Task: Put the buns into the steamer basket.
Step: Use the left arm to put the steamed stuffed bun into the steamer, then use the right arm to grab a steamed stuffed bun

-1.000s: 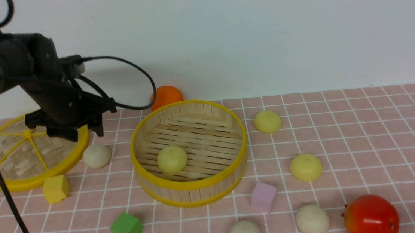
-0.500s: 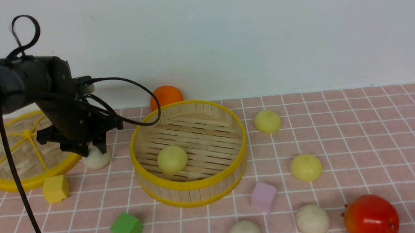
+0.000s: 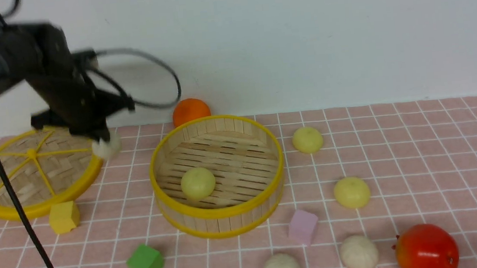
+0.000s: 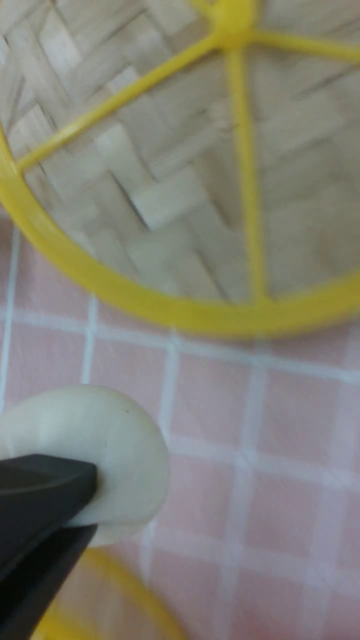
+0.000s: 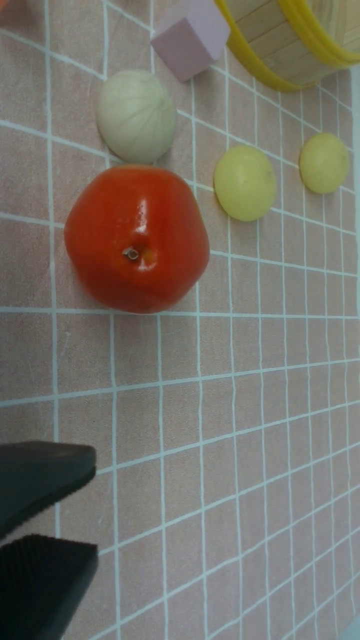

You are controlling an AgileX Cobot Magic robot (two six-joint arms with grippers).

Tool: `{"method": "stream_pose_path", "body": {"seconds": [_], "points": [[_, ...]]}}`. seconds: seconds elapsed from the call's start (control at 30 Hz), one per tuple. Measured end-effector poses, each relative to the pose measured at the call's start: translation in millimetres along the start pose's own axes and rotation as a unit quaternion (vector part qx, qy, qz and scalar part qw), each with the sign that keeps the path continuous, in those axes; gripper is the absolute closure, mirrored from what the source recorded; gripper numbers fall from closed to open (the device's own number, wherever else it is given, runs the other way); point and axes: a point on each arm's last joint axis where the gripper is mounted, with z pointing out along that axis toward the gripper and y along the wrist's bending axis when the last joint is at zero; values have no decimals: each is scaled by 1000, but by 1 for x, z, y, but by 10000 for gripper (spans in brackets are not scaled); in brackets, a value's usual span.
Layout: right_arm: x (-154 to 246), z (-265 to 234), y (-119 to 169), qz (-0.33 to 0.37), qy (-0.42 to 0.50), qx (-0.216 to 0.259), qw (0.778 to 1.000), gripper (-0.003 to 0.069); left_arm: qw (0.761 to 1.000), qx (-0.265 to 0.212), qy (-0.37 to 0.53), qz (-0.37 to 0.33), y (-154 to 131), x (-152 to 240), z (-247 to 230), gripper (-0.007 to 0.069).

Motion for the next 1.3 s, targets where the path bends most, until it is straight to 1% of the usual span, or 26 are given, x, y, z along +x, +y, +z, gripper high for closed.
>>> {"method": "stream_pose_path", "body": {"seconds": [0.1, 0.17, 0.23, 0.3, 0.43, 0.6, 0.7, 0.73, 0.77, 0.87, 0.93, 0.97, 1.0, 1.07, 1.1, 1.13, 1.17, 1.2, 1.27, 1.3], "points": [[0, 0, 0, 0, 0, 0, 1000, 417, 999, 49, -17, -1, -25, -8, -23, 597], [0, 0, 0, 0, 0, 0, 1000, 417, 997, 81, -16, 13, -44, -5, -28, 597], [0, 0, 0, 0, 0, 0, 1000, 417, 995, 93, -11, 27, -56, 1, -27, 597], [0, 0, 0, 0, 0, 0, 1000, 417, 993, 108, 3, 58, -80, 14, -15, 597], [0, 0, 0, 0, 0, 0, 1000, 417, 992, 105, 20, 72, -91, 25, 10, 597], [0, 0, 0, 0, 0, 0, 1000, 417, 995, 83, 44, 32, -87, 35, 59, 590], [0, 0, 0, 0, 0, 0, 1000, 417, 995, 77, 53, 25, -85, 39, 69, 568], [0, 0, 0, 0, 0, 0, 1000, 417, 995, 77, 54, 24, -85, 39, 70, 535], [0, 0, 0, 0, 0, 0, 1000, 417, 995, 77, 54, 24, -85, 39, 70, 535], [0, 0, 0, 0, 0, 0, 1000, 417, 994, 83, 60, 22, -88, 36, 63, 417], [0, 0, 0, 0, 0, 0, 1000, 417, 993, 84, 73, 26, -91, 33, 55, 320], [0, 0, 0, 0, 0, 0, 1000, 417, 993, 83, 76, 26, -90, 33, 55, 311], [0, 0, 0, 0, 0, 0, 1000, 417, 993, 84, 80, 29, -92, 30, 46, 251], [0, 0, 0, 0, 0, 0, 1000, 417, 992, 84, 87, 34, -93, 26, 25, 172], [0, 0, 0, 0, 0, 0, 1000, 417, 992, 84, 91, 36, -93, 25, 18, 148], [0, 0, 0, 0, 0, 0, 1000, 417, 992, 85, 89, 37, -94, 25, 14, 142], [0, 0, 0, 0, 0, 0, 1000, 417, 992, 84, 89, 43, -93, 23, -7, 108], [0, 0, 0, 0, 0, 0, 1000, 417, 992, 83, 83, 47, -92, 21, -23, 93], [0, 0, 0, 0, 0, 0, 1000, 417, 993, 80, 66, 56, -90, 18, -58, 80], [0, 0, 0, 0, 0, 0, 1000, 417, 994, 80, 44, 62, -88, 16, -88, 77]]}}
